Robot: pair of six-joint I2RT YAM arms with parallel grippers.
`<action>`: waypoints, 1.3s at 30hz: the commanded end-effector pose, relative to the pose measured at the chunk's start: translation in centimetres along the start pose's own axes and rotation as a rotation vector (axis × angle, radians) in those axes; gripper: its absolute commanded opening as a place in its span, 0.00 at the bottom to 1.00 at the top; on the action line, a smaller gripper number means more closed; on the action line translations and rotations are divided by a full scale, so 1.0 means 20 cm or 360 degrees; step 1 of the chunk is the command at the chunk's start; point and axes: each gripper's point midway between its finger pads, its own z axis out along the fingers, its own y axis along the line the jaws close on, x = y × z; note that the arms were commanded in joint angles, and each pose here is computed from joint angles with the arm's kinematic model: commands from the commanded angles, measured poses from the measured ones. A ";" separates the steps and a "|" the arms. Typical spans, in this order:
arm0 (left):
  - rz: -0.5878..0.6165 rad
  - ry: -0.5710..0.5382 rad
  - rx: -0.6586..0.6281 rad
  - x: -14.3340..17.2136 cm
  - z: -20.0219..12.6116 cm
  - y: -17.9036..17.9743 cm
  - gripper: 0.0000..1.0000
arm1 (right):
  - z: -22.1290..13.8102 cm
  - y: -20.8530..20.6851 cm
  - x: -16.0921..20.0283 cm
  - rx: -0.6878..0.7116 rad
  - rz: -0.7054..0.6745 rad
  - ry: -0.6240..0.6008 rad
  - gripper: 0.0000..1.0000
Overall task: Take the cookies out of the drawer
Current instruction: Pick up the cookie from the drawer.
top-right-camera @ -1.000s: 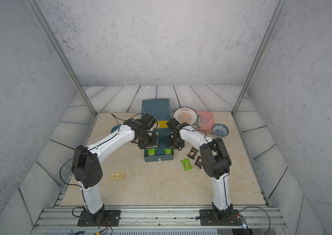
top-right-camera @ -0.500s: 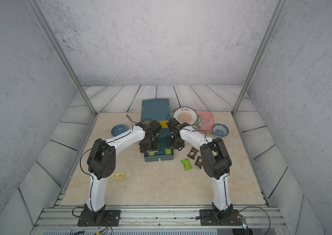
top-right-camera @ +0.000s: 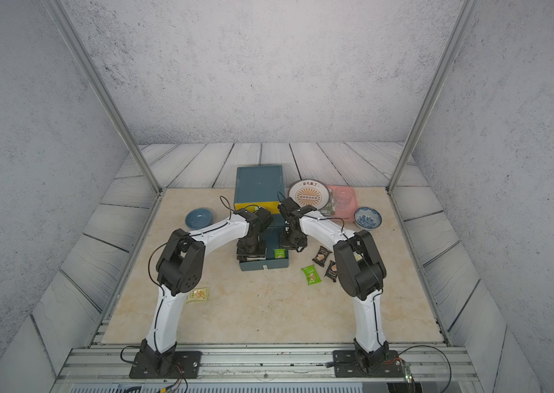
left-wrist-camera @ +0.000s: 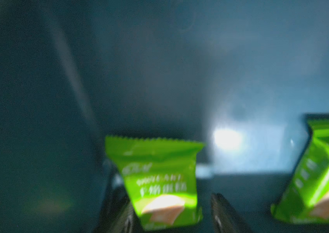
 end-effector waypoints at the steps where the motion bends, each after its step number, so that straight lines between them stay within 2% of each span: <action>1: -0.0006 0.0013 0.0020 -0.01 0.02 -0.02 0.65 | -0.01 0.01 -0.02 -0.0006 -0.0001 -0.0016 0.00; 4: -0.0021 0.0013 0.0130 -0.03 0.03 -0.10 0.64 | 0.00 0.00 -0.01 -0.0006 0.0000 -0.0008 0.00; 9: -0.0017 0.0015 0.0150 -0.06 0.02 -0.13 0.64 | 0.01 0.01 -0.01 -0.0002 -0.0001 0.0003 0.00; 19: 0.0003 0.0071 0.0048 0.00 0.06 -0.03 0.64 | 0.01 0.00 -0.01 0.0001 0.0000 0.0008 0.00; 31: 0.0029 0.0083 0.0026 0.01 0.08 -0.01 0.43 | 0.02 0.00 -0.01 -0.0002 0.0005 0.0007 0.00; 39: 0.0061 -0.0003 0.0059 -0.03 -0.01 -0.03 0.42 | 0.01 -0.01 0.00 0.0006 0.0007 0.0002 0.00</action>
